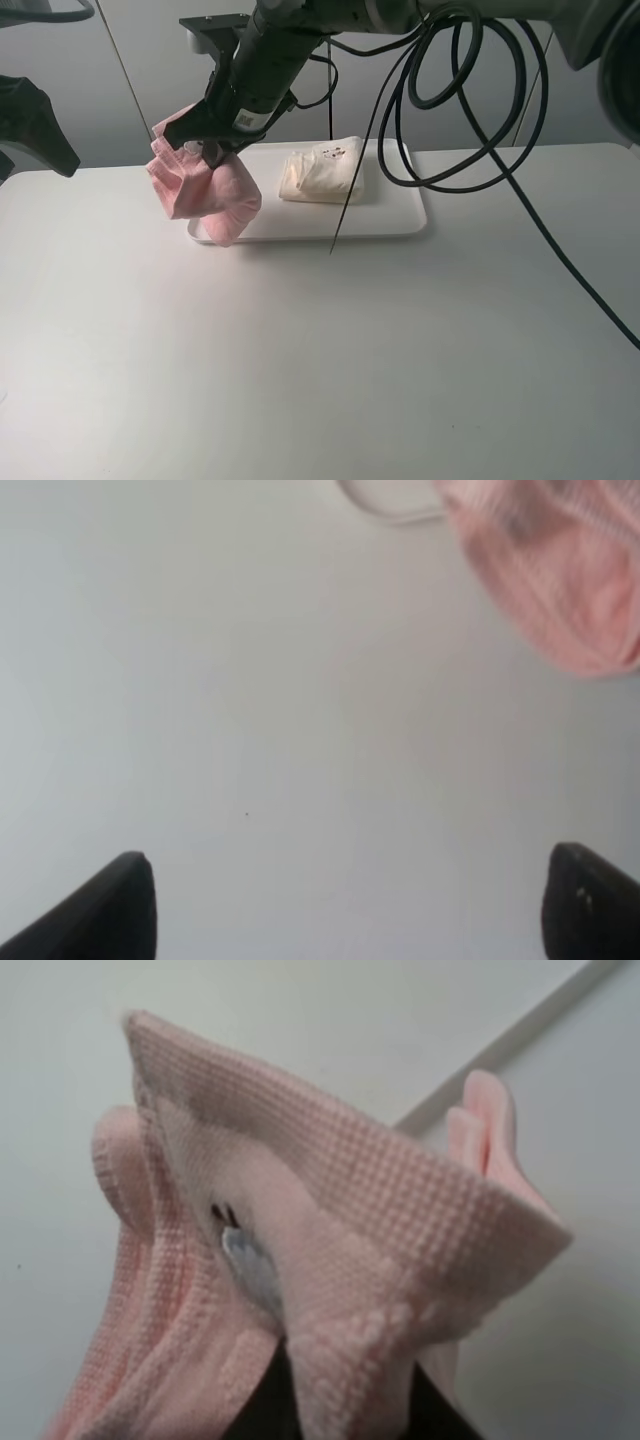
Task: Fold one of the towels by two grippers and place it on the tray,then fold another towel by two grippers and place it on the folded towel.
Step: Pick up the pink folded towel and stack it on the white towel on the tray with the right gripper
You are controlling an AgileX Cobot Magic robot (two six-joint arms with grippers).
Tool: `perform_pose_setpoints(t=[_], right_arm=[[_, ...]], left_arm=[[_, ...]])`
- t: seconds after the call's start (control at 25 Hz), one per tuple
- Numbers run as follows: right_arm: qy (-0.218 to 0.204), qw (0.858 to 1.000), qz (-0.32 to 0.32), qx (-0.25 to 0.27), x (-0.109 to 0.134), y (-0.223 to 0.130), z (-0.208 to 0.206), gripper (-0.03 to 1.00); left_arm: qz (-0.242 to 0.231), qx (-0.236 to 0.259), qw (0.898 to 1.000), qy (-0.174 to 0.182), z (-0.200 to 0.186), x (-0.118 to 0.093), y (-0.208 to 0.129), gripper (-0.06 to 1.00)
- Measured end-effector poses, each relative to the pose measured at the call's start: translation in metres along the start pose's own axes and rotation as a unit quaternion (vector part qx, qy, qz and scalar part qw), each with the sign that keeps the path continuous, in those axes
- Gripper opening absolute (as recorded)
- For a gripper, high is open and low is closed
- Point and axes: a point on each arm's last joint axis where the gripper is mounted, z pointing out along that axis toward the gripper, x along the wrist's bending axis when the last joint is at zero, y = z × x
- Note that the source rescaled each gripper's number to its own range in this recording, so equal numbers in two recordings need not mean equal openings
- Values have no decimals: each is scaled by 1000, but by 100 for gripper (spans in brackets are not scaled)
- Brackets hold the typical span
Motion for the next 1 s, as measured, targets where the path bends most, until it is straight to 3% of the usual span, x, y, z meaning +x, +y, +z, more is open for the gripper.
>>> perform_pose_setpoints(t=[0.12, 0.36, 0.56, 0.8, 1.0], right_arm=[[-24, 999, 1, -23, -20, 11, -14, 11], [-83, 993, -34, -72, -39, 30, -35, 11], [-104, 991, 27, -81, -87, 26, -34, 11], [-56, 985, 135, -91, -153, 6, -27, 11], [-52, 984, 152, -73, -170, -6, -11, 11]], left_arm=[[6, -25, 1000, 2, -19, -4, 3, 98], [16, -61, 998, 1, -51, -10, 12, 99], [16, -59, 998, 0, -53, -10, 12, 99], [6, -58, 998, -1, -53, -10, 12, 99], [-1, -60, 998, -10, -53, -12, 12, 99]])
